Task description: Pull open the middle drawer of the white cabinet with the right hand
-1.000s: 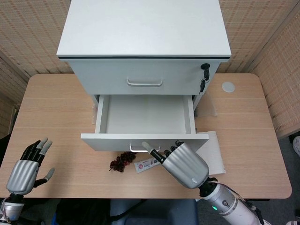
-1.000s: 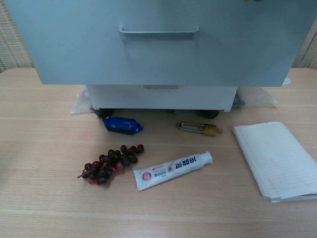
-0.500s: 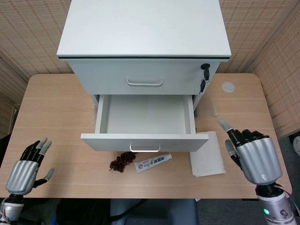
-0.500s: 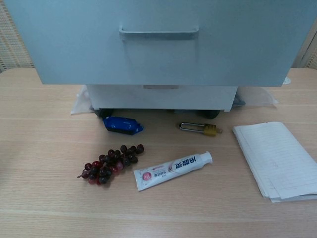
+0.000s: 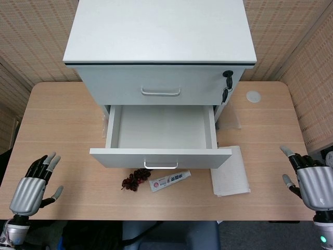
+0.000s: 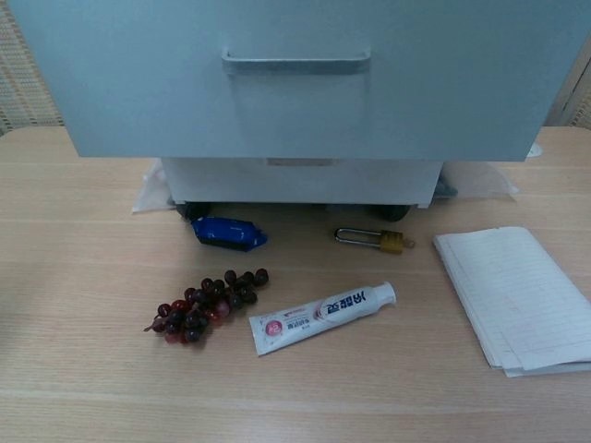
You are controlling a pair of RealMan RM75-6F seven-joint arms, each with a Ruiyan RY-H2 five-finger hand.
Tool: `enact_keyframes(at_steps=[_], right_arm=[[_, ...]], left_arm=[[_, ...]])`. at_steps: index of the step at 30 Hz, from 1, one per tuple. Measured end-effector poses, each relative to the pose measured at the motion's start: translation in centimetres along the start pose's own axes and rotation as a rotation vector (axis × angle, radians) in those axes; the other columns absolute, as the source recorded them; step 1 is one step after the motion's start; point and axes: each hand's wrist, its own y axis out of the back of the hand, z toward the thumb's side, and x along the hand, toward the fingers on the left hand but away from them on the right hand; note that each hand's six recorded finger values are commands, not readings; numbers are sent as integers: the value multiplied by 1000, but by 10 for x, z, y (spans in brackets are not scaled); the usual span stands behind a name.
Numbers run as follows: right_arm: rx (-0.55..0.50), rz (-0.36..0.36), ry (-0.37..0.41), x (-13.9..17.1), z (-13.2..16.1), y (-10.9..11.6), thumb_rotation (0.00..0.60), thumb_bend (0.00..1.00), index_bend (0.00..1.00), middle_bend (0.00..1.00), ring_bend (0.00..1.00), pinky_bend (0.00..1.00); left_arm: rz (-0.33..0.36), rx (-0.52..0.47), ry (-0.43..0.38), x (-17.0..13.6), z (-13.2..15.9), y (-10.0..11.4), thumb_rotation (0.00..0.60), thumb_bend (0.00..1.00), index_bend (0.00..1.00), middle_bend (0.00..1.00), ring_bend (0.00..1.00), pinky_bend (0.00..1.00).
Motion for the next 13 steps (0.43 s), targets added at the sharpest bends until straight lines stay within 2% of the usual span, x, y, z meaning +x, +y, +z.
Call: enact_keyframes(at_steps=[6,9,13], right_arm=[[-62,106,-4,15,-5,-33,600,205,193,432,418,639],[-86,148,5,17,-6,-41,600,205,193,432,418,639],[-96,169,21,16,-5,-48,600,205,193,432,418,639]], left_arm=[[-10,-2,3,-1,1,-4,600,326,25,0,0,104],[-13,-3,6,-1,1,-5,600,326,25,0,0,104],[-15,-3,11,0,0,-6,600,327,25,0,0,104]])
